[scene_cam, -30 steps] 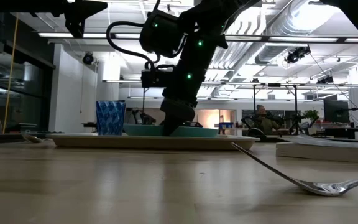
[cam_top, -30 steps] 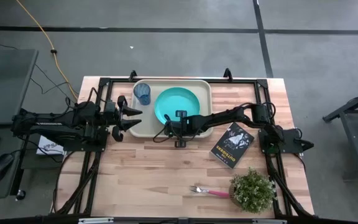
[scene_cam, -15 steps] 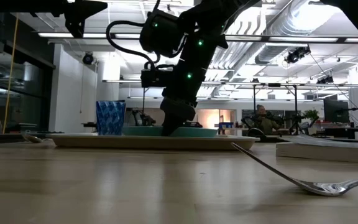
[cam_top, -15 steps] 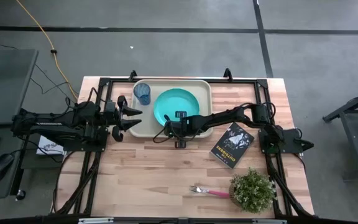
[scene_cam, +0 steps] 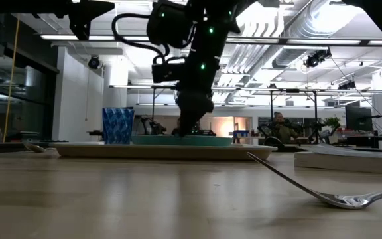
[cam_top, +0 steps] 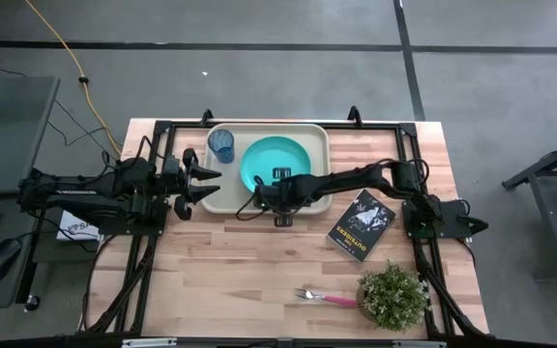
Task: Pick and place plate/cup/fork/spoon on tray
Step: Put the light blue plate on the white tray, then put the orange spoon on the white tray beside the light blue plate
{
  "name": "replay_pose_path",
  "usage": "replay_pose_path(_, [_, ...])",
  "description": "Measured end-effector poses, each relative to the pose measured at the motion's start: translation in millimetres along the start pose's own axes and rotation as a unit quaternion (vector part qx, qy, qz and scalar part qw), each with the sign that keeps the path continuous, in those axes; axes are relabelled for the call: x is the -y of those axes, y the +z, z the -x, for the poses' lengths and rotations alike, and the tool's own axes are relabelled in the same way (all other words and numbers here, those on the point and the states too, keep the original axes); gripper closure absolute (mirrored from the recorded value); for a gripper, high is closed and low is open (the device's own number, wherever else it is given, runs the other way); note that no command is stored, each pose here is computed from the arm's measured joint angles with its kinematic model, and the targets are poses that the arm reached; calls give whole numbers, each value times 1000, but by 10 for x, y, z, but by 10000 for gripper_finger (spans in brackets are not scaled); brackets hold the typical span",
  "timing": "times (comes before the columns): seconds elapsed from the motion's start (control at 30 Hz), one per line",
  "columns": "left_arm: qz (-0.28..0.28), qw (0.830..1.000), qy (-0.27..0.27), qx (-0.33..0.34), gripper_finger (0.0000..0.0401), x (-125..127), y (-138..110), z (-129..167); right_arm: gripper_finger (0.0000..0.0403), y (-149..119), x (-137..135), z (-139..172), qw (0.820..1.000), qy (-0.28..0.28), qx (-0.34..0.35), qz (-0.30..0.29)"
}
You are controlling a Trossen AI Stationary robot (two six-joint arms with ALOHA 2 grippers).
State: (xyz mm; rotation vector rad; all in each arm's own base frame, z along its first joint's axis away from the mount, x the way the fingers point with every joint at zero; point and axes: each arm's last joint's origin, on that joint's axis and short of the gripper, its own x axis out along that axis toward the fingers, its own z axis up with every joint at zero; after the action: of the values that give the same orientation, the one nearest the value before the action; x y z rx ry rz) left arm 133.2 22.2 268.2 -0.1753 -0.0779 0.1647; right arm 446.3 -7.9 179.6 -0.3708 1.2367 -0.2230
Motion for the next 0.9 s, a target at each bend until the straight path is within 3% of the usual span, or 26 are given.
replay_pose_path(0.43, [0, 1000, 0, 0, 233, 1, 0, 1, 274, -110, 111, 328, 997, 13, -81, 6])
replay_pose_path(0.9, [0, 1000, 4, -15, 233, -6, -28, 1, 274, -195, 286, 1110, 999, 2, -15, -50])
